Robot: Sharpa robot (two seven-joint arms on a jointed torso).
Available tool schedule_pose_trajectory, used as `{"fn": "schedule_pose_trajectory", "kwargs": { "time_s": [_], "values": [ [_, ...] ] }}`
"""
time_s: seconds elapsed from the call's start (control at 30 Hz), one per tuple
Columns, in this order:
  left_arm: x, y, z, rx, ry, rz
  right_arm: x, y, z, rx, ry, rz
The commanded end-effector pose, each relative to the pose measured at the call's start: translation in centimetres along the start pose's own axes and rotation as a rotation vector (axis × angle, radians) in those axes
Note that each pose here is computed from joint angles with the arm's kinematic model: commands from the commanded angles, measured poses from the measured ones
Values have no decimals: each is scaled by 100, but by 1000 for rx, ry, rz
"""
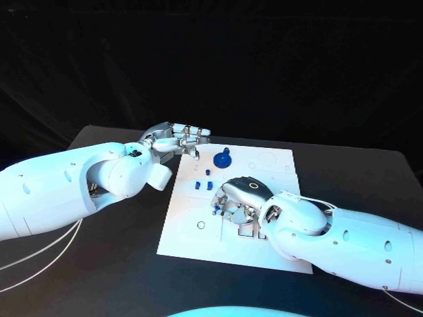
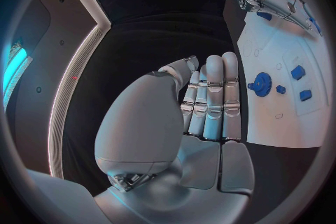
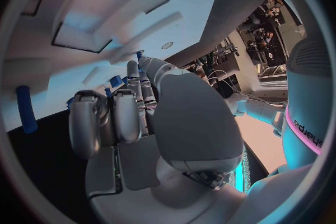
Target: Assemble the parts on the task board
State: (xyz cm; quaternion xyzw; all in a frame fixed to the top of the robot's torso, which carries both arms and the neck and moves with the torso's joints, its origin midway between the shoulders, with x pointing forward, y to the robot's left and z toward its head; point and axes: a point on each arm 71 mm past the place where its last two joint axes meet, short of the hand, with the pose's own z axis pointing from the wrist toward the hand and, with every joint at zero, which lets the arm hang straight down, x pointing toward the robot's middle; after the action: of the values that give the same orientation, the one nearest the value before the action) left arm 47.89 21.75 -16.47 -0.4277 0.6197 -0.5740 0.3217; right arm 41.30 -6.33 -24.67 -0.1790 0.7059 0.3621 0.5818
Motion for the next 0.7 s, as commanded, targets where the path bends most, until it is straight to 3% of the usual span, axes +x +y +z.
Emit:
{"fn": "schedule_pose_trajectory", "kwargs": {
  "time_s": [0.03,0.47,0.7],
  "values": [
    [27,-11,4,8,11,-6,42,12,5,-7,27,-21],
    [31,-8,3,2,17,-7,91,17,33,-1,35,-32],
    [34,-6,2,-2,21,-8,118,32,39,1,67,-46]
  ]
}}
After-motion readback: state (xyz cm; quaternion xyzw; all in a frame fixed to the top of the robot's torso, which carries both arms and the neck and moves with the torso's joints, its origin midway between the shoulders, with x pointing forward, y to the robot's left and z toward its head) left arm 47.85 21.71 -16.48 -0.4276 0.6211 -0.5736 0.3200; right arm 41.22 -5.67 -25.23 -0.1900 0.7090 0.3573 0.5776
